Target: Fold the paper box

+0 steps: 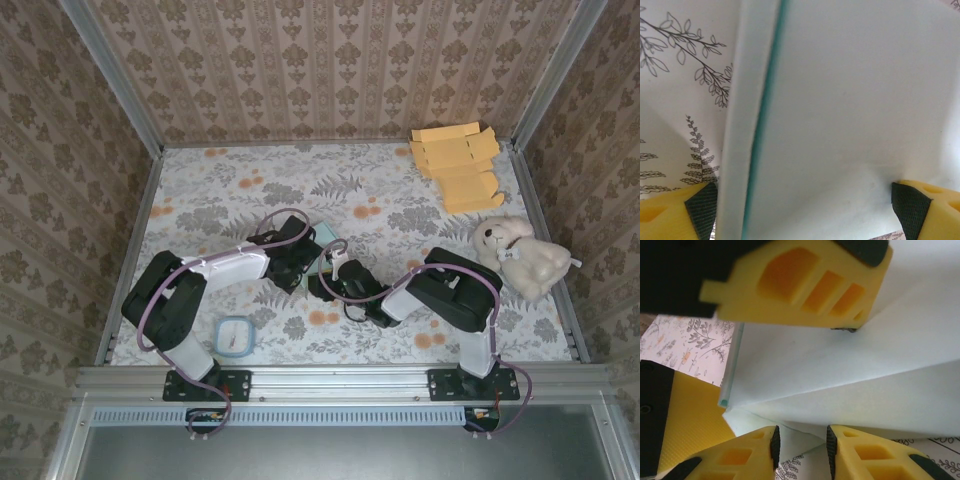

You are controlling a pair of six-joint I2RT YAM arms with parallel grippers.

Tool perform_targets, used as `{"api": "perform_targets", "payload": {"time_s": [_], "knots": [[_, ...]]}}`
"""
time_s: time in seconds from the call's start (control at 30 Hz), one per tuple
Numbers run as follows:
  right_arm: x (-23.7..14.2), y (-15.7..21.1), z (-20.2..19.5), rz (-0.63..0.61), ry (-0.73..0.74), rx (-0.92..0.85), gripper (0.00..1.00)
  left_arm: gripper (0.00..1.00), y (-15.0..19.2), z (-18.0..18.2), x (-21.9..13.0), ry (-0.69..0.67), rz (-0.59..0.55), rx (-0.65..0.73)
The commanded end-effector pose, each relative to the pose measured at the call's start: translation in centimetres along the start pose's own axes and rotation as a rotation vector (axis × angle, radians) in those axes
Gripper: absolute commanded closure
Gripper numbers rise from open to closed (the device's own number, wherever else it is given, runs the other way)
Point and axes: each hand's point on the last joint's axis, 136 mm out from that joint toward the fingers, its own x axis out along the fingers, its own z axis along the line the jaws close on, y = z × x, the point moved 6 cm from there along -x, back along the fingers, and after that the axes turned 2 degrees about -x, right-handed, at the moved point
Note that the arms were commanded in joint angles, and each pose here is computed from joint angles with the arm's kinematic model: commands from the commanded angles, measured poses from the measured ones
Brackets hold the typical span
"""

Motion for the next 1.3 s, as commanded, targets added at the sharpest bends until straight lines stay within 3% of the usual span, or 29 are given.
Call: {"api": "perform_targets", "payload": {"time_s": [0.0,0.5,0.6,0.73,0.83,0.9,1.03,1.27], "knots": [[0.1,1.8,-1.7,0.089,0.016,0.059,0.66,0.07,1.5,2.1,0.0,-0.122,0.094,0.064],[-2.0,1.3,-7.2,0.079,0.149,0.198,0.66,0.04,-1.2,0.3,-5.7,-0.013,-0.065,0.153],[-2.2,0.9,-7.9,0.08,0.157,0.212,0.66,0.04,-2.7,-0.5,-7.0,0.02,-0.111,0.204],[-1.7,0.0,-8.8,0.083,0.168,0.227,0.66,0.04,-6.0,-4.0,-8.1,0.131,-0.223,0.421],[-1.5,-0.6,-9.1,0.072,0.171,0.236,0.66,0.03,-8.3,-7.3,-7.1,0.293,-0.217,0.596],[-1.5,-0.9,-9.5,0.071,0.18,0.24,0.66,0.03,-10.0,-8.6,-5.9,0.365,-0.2,0.639],[-1.2,-1.6,-10.2,0.073,0.185,0.25,0.66,0.05,-12.9,-10.2,-2.3,0.46,-0.103,0.614],[-0.3,-2.8,-11.4,0.091,0.174,0.277,0.66,0.07,-12.7,-10.1,1.5,0.562,-0.038,0.56]]}}
